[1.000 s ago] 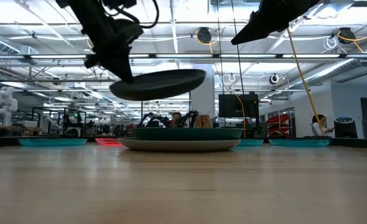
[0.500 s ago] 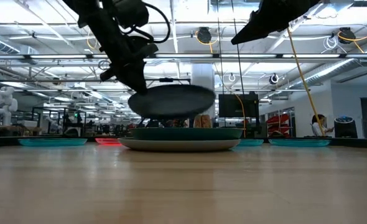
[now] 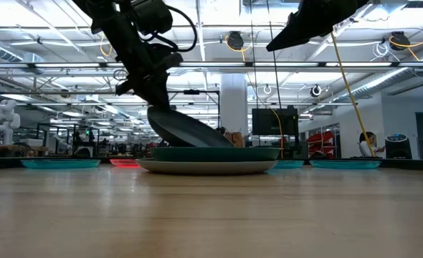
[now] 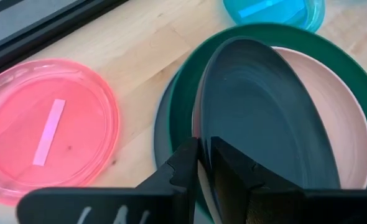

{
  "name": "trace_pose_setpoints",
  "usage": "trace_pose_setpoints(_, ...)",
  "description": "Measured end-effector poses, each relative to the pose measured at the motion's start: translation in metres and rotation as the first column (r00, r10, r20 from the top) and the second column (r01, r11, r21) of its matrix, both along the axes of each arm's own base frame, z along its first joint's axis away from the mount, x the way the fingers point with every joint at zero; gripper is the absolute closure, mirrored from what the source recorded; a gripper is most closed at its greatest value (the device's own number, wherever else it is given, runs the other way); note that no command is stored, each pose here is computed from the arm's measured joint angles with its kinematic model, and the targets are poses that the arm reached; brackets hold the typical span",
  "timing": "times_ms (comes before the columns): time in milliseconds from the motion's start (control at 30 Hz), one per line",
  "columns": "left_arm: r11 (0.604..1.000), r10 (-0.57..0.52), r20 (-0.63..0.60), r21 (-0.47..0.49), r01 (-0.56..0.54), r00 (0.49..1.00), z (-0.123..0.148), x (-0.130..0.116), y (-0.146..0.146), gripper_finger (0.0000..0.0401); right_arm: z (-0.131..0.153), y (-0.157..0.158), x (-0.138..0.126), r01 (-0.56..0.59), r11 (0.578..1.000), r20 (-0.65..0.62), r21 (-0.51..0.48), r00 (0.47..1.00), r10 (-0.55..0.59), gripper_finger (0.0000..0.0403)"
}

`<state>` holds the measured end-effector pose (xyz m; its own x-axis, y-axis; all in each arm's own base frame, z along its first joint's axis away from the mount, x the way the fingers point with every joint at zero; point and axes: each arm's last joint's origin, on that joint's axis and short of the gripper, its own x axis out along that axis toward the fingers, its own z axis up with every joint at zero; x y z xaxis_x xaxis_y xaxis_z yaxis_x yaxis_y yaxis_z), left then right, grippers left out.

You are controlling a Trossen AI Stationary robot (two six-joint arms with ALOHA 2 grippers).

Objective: Stack plastic plates
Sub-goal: Stack the black plate on top of the pink plate, then stack the light blue plate on top of the black plate

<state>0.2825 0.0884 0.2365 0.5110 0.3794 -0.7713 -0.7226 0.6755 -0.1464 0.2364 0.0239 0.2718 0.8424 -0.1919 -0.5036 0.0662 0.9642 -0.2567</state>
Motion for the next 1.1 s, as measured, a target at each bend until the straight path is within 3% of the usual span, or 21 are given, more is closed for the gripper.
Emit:
trace_pose_setpoints(433,1.0,-0.011,-0.001,0.01,0.011,1.0,0.0,0.0,0.0,0.0349,0.0,0.0,0.0,0.0,1.0,0.0,0.0,1.0,0.0,0.0222)
trace_pose_setpoints(667,0.998,-0.022,-0.011,0.059,0.022,1.0,0.001,0.002,-0.004,0.0349,0.0,0.0,0.0,0.0,1.0,0.0,0.0,1.0,0.0,0.0222)
trace_pose_setpoints(1100,0.969,-0.227,-0.109,0.074,0.236,0.968,-0.003,0.007,-0.048,0.0349,-0.001,0.0,-0.001,0.0,1.0,-0.015,-0.002,1.0,0.0,0.0222)
